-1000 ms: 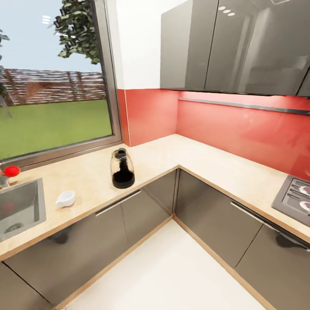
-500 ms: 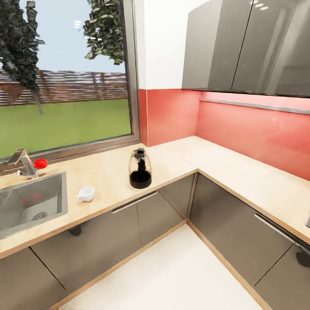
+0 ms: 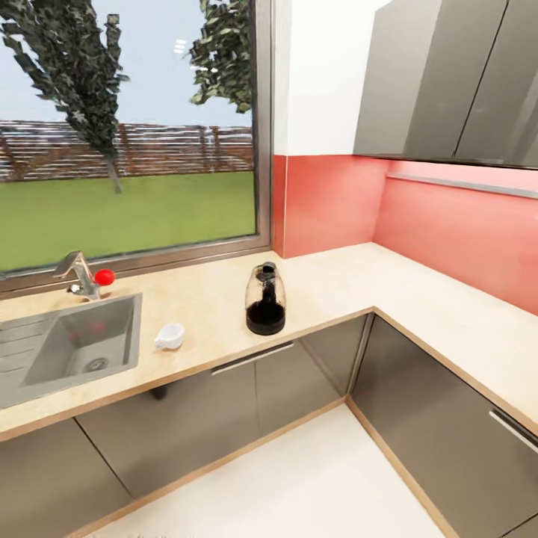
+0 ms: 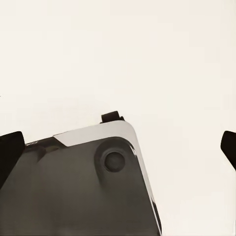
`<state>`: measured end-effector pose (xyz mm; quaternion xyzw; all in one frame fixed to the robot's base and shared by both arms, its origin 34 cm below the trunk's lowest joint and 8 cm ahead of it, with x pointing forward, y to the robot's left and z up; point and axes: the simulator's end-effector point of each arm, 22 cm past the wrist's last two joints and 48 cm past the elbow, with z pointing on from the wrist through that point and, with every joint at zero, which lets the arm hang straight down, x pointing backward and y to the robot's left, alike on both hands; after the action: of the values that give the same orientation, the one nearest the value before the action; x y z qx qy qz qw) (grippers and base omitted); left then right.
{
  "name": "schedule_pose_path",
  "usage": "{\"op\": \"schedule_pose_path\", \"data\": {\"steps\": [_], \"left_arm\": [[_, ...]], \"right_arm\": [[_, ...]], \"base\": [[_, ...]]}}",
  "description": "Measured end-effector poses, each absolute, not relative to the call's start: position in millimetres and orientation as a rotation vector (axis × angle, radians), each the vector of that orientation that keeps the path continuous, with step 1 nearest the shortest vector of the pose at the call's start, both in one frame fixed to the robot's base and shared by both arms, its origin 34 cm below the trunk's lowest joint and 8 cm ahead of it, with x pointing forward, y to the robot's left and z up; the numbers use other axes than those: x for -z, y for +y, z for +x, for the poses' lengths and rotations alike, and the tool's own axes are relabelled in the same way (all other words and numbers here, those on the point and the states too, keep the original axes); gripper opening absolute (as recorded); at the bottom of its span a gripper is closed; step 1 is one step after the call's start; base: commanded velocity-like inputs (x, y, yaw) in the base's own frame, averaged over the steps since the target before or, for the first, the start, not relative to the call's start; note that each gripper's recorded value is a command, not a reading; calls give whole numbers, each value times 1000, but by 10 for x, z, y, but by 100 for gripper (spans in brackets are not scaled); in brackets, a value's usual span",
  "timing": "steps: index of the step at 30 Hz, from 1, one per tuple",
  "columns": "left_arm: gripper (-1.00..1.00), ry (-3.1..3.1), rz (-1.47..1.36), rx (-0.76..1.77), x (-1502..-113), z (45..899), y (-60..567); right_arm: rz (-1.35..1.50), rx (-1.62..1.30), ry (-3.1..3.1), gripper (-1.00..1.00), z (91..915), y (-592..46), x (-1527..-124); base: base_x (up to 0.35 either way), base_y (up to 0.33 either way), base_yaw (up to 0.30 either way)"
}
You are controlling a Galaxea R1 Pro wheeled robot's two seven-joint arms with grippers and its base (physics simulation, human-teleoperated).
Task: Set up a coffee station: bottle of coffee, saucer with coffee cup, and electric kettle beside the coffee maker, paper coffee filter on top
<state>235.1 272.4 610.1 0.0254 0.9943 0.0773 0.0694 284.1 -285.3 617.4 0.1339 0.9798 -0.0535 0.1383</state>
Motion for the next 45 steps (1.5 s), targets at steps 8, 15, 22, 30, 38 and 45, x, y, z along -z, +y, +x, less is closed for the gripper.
{"op": "schedule_pose_path", "data": {"steps": [8,15,22,30,38,45], "left_arm": [[100,2993,78,-233,-6101,2352,2724],[100,2993,78,-233,-6101,2352,2724],[100,2993,78,-233,-6101,2350,2724],[100,2994,77,-233,-6100,2345,2724],[100,2994,77,-232,-6100,2345,2719],[100,2994,77,-230,-6100,2345,2711]], "right_arm": [[386,153,2835,100,2837,-2843,-6173],[386,153,2835,100,2837,-2841,-6173],[386,152,2835,100,2838,-2840,-6173],[384,152,2835,100,2837,-2839,-6173],[387,152,2835,100,2835,-2840,-6173],[386,163,2829,100,2851,-2915,-6180]], "base": [[0,0,279],[0,0,279],[0,0,279],[0,0,279],[0,0,246],[13,-50,12]]}}
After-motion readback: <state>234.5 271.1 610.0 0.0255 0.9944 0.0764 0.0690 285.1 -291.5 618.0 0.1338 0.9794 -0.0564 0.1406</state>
